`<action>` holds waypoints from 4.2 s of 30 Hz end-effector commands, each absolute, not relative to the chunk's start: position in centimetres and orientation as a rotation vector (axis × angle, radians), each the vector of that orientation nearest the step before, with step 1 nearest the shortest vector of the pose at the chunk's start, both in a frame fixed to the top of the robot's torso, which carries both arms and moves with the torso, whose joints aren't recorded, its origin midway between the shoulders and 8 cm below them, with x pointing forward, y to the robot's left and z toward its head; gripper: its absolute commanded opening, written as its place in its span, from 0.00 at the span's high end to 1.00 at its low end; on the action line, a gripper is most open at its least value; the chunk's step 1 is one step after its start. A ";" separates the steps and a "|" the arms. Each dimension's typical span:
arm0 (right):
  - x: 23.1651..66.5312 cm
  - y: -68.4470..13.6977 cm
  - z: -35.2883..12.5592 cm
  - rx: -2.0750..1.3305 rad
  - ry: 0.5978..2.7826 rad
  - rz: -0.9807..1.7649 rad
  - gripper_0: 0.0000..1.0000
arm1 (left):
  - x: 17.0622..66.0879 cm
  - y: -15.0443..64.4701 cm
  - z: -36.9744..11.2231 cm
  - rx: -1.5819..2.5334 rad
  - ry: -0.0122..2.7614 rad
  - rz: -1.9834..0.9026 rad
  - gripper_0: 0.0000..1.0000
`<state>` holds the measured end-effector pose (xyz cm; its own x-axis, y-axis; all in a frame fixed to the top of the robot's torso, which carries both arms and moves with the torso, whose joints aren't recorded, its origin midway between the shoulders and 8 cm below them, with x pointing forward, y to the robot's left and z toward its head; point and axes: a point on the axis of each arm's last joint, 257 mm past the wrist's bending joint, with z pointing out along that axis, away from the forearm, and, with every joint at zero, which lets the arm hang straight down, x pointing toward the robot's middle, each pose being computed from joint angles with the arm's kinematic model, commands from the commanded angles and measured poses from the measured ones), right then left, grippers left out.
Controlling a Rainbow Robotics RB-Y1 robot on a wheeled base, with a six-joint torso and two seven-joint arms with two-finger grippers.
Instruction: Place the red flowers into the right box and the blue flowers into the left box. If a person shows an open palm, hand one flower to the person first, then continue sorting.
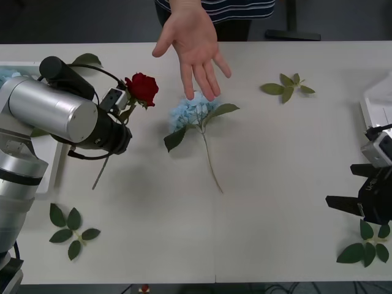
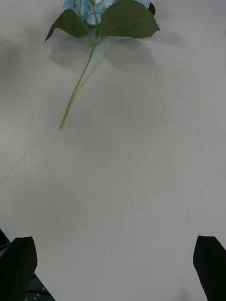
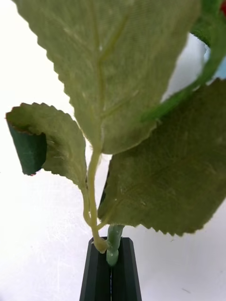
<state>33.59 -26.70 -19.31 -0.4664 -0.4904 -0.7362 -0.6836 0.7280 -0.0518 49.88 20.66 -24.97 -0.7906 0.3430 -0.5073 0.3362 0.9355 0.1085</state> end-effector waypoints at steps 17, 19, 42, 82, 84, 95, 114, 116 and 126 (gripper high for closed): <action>34.3 -26.3 -18.0 -0.870 2.131 0.318 0.03 | 50.1 20.3 -23.7 0.498 2.520 0.028 1.00; 34.3 -26.3 -18.0 -0.870 2.131 0.318 0.03 | 50.1 20.2 -23.6 0.502 2.518 0.026 1.00; 34.4 -26.3 -17.8 -0.865 2.128 0.318 0.04 | 44.3 17.8 -19.8 1.148 2.320 -0.362 1.00; 34.7 -23.5 -15.6 -0.742 2.076 0.499 0.03 | 33.1 -6.1 -7.7 1.099 1.697 -1.160 1.00; 34.5 -22.4 -14.7 -0.679 2.070 0.587 0.04 | 33.0 -7.1 -7.5 1.065 1.677 -1.185 1.00; 32.6 -17.6 -12.4 -0.523 2.073 0.891 0.03 | 32.9 -10.8 -5.9 0.887 1.644 -1.298 1.00; 32.7 -9.5 -13.4 -0.374 2.098 1.145 0.04 | 33.5 -12.2 -4.5 0.789 1.646 -1.339 1.00; 32.9 -9.2 -13.1 -0.354 2.084 1.161 0.03 | 33.4 -12.2 -4.5 0.789 1.647 -1.343 1.00; 33.0 -8.5 -12.6 -0.307 2.055 1.211 0.16 | 33.4 -12.2 -4.5 0.790 1.649 -1.342 1.00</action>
<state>33.91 -9.61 -13.39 -0.7034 0.1436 -0.6961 -0.5234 0.5580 0.6440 34.16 -11.84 -6.47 -0.4641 -0.0159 -0.8856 0.8554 0.2518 -0.4527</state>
